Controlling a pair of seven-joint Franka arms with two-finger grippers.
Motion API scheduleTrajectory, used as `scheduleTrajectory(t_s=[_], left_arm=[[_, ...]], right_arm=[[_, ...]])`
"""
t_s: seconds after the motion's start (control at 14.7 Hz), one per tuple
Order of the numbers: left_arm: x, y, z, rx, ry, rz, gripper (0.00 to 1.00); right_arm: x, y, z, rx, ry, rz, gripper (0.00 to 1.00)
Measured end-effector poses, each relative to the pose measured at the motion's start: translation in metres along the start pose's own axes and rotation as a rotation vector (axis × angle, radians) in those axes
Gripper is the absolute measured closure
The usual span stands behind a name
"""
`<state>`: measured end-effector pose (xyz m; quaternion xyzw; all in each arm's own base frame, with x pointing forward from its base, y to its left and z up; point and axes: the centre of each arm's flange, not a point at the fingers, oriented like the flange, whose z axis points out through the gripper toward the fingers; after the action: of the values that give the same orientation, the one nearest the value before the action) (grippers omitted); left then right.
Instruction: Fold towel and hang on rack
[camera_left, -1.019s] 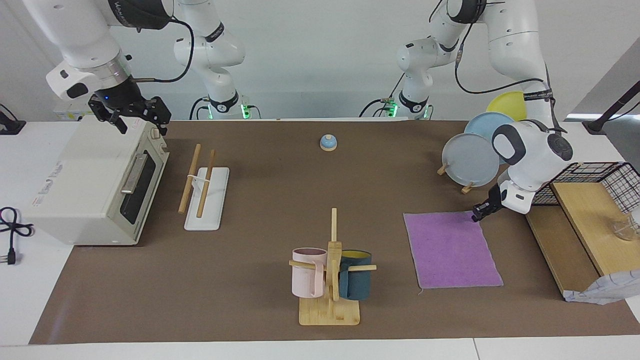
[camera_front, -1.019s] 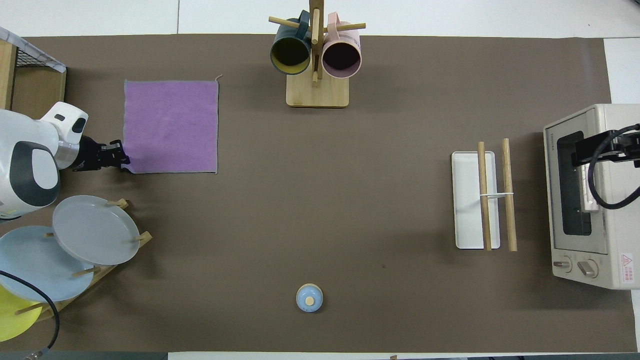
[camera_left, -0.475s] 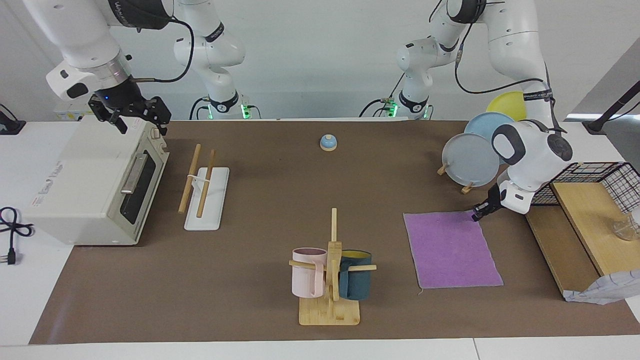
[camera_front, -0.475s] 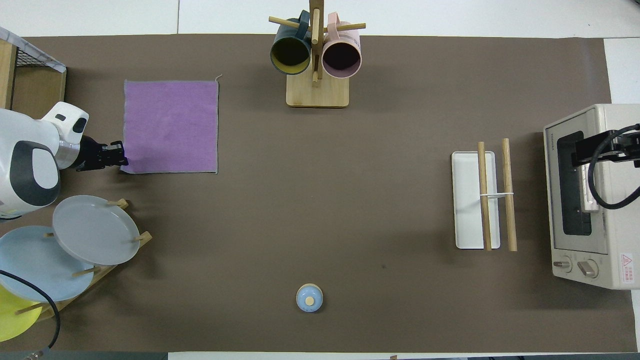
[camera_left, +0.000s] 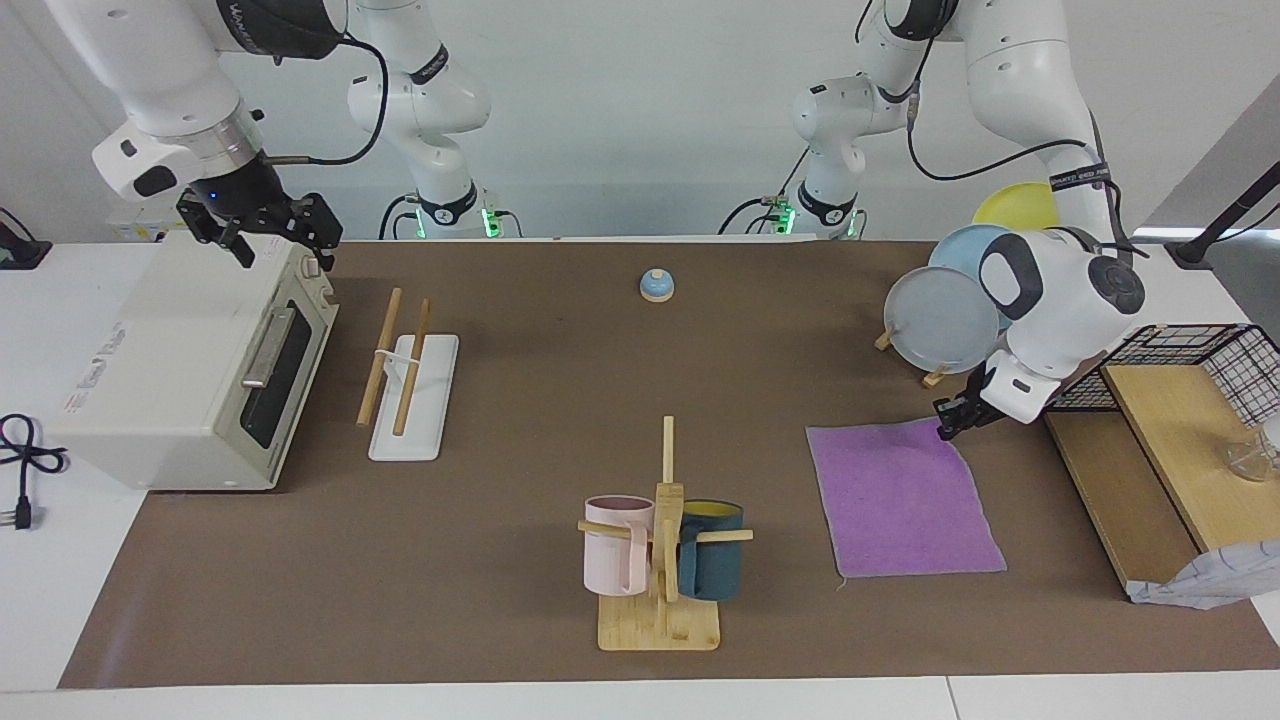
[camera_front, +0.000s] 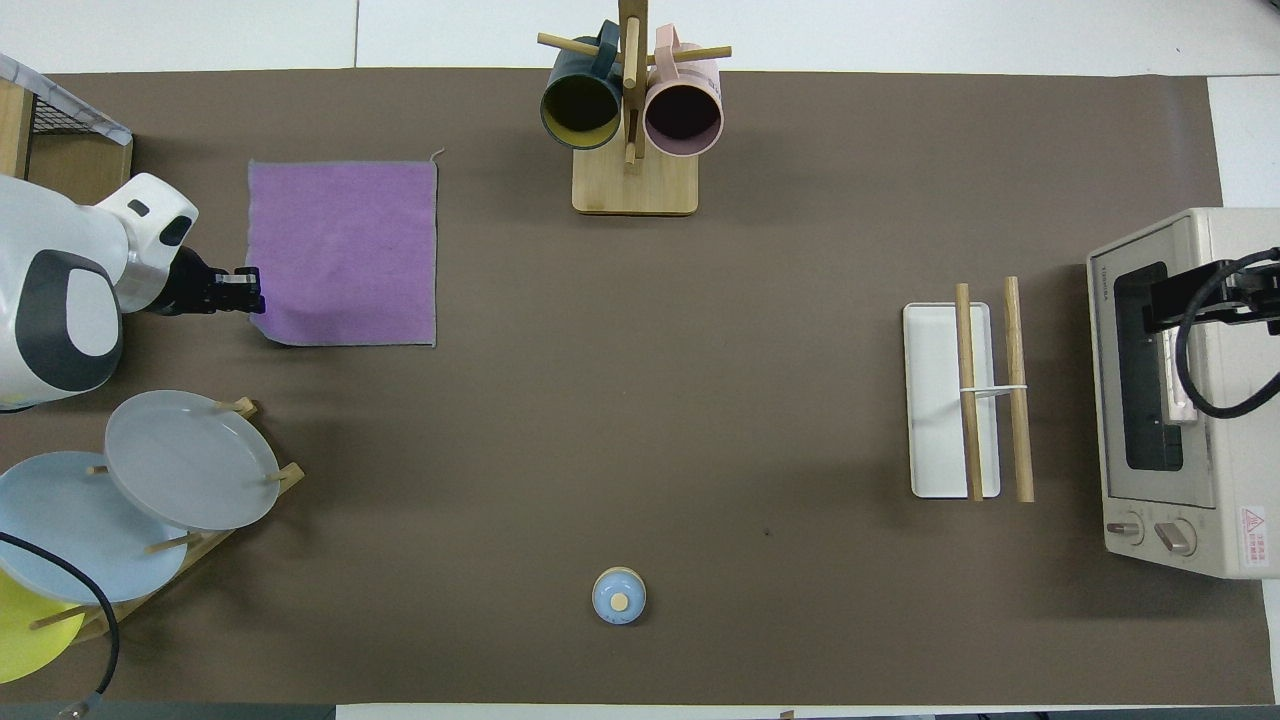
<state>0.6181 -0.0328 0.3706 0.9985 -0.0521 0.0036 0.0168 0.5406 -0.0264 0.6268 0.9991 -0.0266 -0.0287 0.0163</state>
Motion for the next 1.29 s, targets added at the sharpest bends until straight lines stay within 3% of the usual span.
scheduleTrajectory(t_s=[0.2,0.34,0.54,0.75,0.82,1.02,1.29], left_arm=[[-0.004,0.108,-0.015,0.147,0.009,0.268,0.99],[-0.016,0.165,-0.008,0.197,0.007,0.376,0.99],[-0.039,0.219,0.027,0.203,0.014,0.323,0.99],[-0.045,0.227,0.051,0.198,0.007,0.277,0.99],[-0.044,0.224,0.051,0.199,0.008,0.266,0.93],[-0.043,0.219,0.050,0.194,0.009,0.244,0.60],[-0.034,0.193,0.033,0.116,0.012,0.145,0.15]], right_arm=[[0.000,0.000,0.000,0.000,0.000,0.000,0.00],[0.000,0.000,0.000,0.000,0.000,0.000,0.00],[0.000,0.000,0.000,0.000,0.000,0.000,0.00],[0.000,0.000,0.000,0.000,0.000,0.000,0.00],[0.000,0.000,0.000,0.000,0.000,0.000,0.00],[0.000,0.000,0.000,0.000,0.000,0.000,0.00],[0.000,0.000,0.000,0.000,0.000,0.000,0.00]])
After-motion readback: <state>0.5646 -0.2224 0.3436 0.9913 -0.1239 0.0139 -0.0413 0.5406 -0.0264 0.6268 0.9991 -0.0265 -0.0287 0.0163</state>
